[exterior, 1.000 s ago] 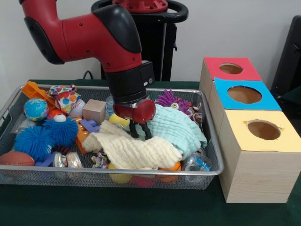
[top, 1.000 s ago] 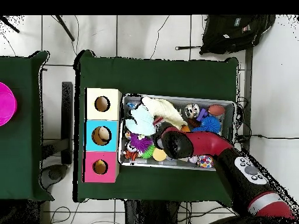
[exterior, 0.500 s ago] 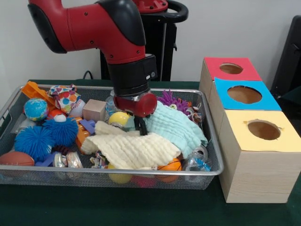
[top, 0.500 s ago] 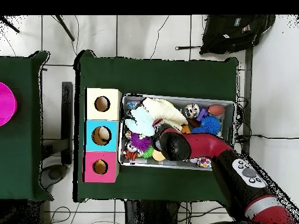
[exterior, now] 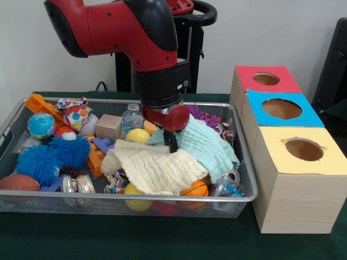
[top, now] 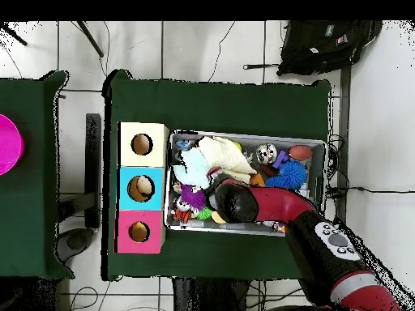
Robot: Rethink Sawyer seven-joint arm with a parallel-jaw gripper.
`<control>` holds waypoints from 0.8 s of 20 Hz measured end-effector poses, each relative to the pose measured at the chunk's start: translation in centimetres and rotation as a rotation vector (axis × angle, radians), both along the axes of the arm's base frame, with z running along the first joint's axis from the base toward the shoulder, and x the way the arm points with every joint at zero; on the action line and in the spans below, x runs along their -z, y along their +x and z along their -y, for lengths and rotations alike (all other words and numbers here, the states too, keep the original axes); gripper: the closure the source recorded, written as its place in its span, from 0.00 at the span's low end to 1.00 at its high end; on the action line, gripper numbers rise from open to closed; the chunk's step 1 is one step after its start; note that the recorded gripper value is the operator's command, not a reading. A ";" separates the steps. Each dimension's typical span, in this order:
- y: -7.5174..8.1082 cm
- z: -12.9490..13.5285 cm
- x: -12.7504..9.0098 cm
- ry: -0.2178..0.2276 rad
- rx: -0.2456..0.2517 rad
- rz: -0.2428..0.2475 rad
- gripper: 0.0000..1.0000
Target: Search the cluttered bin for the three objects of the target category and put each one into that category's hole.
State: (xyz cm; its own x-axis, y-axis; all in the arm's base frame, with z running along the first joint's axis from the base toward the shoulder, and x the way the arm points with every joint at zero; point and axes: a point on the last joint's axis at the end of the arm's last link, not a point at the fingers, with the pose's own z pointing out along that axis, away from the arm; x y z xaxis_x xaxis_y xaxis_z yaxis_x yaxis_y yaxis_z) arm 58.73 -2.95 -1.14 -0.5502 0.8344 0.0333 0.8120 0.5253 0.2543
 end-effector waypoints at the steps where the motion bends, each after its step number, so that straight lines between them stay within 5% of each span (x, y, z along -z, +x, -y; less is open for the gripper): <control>1: -0.1 -0.3 -0.1 0.000 0.006 -0.006 1.00; 8: 0.3 -2.6 -1.3 -0.010 0.032 -0.028 1.00; 16: 0.7 -4.5 -3.4 -0.070 -0.004 -0.023 1.00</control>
State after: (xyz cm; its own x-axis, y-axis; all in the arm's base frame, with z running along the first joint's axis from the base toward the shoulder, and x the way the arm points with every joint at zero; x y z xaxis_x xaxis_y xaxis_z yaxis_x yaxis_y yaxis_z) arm 59.43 1.58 2.27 -0.5534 0.8328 -0.0123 0.8150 0.5445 0.1980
